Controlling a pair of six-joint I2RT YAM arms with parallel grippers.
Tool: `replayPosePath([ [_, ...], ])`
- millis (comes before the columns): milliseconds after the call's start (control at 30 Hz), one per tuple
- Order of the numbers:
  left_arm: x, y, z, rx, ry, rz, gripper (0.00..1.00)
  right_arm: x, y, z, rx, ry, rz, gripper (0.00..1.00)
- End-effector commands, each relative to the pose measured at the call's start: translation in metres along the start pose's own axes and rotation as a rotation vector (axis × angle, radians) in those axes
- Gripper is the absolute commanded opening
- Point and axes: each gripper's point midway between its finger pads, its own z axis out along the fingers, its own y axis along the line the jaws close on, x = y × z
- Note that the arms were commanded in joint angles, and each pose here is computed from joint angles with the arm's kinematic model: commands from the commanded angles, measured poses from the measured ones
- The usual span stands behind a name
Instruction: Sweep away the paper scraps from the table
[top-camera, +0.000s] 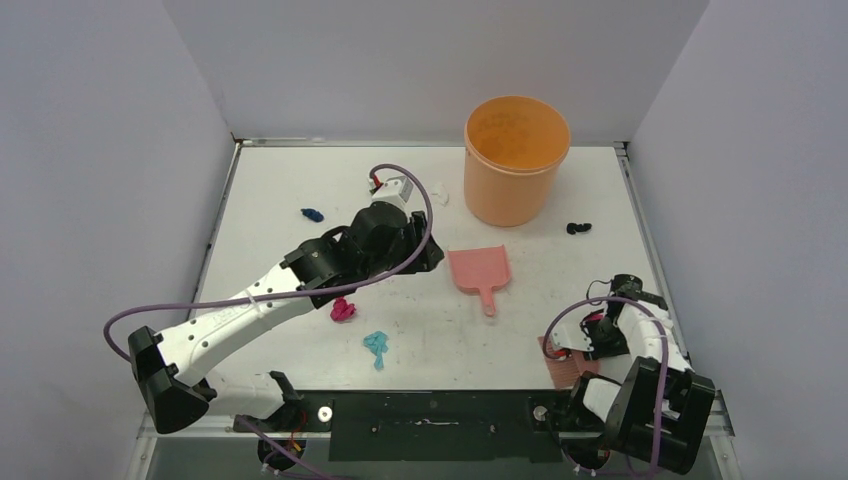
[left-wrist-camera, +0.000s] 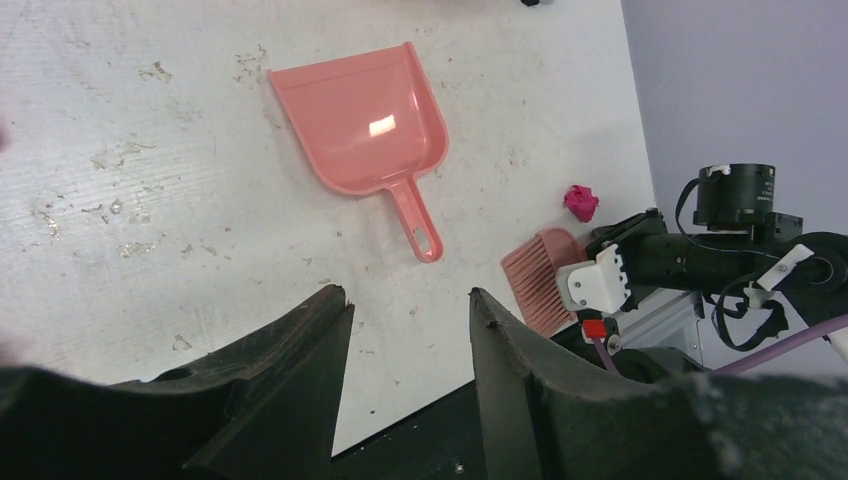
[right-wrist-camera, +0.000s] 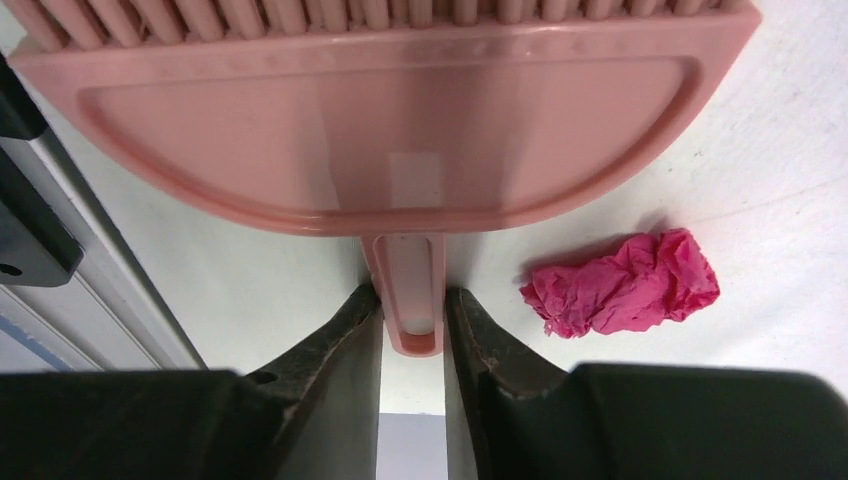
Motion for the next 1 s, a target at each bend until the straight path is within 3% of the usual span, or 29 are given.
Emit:
replayPosePath([
  [0,-0.001,0.011,-0.002,-0.032,-0.02,-0.007,0.45,-0.014,0.009,0.012,-0.035,-0.095,0.033,0.14],
  [333,0.001,0.03,0.002,-0.061,-0.033,0.028,0.45,-0.042,0.001,-0.079,0.047,-0.254,-0.025,0.07],
  [533,0.005,0.024,0.003,0.022,-0.075,0.045,0.45,-0.054,-0.023,-0.098,0.157,-0.326,0.005,0.05],
  [667,0.007,0.022,-0.002,0.111,-0.145,0.034,0.46,-0.078,-0.062,-0.136,0.31,-0.514,0.099,0.05],
  [967,0.007,-0.023,-0.008,0.333,-0.241,0.077,0.47,-0.128,-0.142,-0.245,0.542,-1.082,0.574,0.05],
])
